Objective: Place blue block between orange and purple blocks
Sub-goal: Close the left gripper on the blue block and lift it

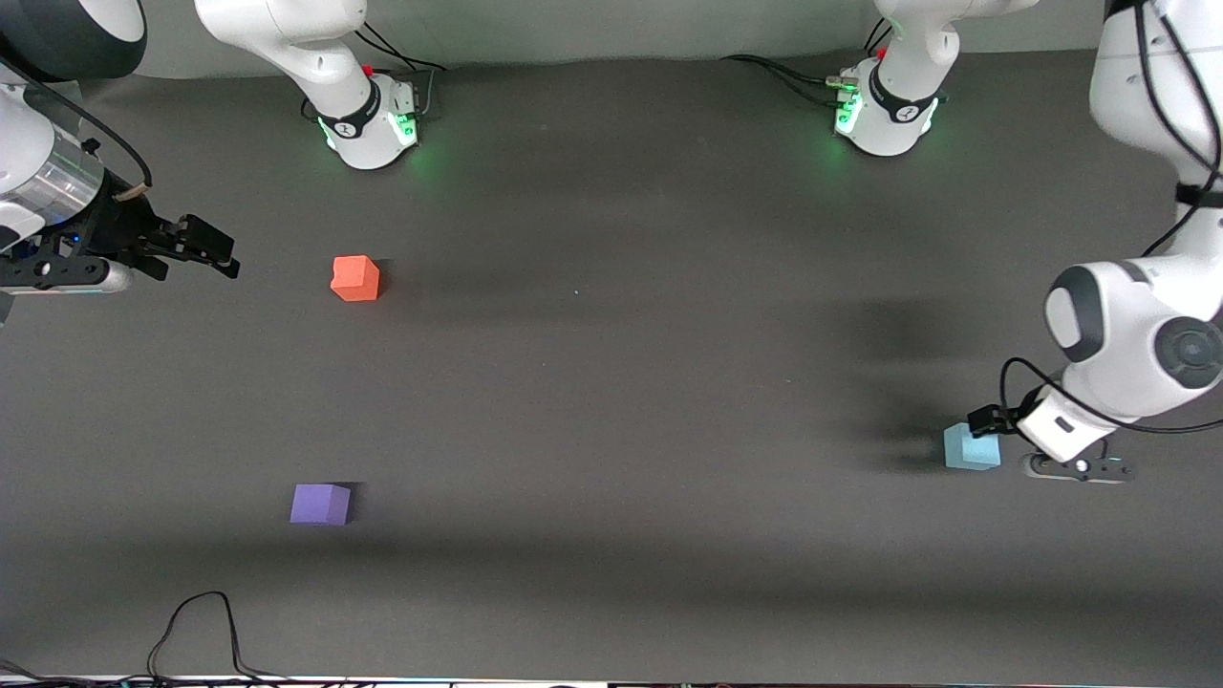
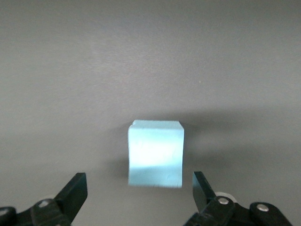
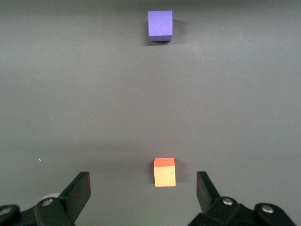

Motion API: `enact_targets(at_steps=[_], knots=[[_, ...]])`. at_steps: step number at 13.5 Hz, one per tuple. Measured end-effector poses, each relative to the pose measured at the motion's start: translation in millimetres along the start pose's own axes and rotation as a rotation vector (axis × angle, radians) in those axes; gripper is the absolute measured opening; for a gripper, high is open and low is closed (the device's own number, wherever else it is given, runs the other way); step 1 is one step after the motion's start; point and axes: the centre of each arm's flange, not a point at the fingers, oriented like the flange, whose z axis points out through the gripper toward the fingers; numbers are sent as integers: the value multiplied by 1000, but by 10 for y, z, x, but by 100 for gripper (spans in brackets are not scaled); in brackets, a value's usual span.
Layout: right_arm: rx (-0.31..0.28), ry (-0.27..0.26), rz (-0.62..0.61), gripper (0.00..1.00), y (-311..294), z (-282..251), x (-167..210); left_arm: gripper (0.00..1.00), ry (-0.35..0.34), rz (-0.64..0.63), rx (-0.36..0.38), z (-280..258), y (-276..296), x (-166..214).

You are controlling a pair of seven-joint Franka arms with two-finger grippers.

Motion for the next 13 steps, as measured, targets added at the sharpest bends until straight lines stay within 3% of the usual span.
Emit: enact_targets(at_steps=[4,8,11,13], knots=[[1,-2,5,100,28,11,6,100,18,13,-1,541,102,-101],[1,-4,9,100,45,22,12,95,28,14,0,609,105,-92],[1,-12,19,100,101,59,23,59,31,14,1,594,102,-79],[1,-20,23,100,125,100,34,56,39,13,2,567,98,-53]])
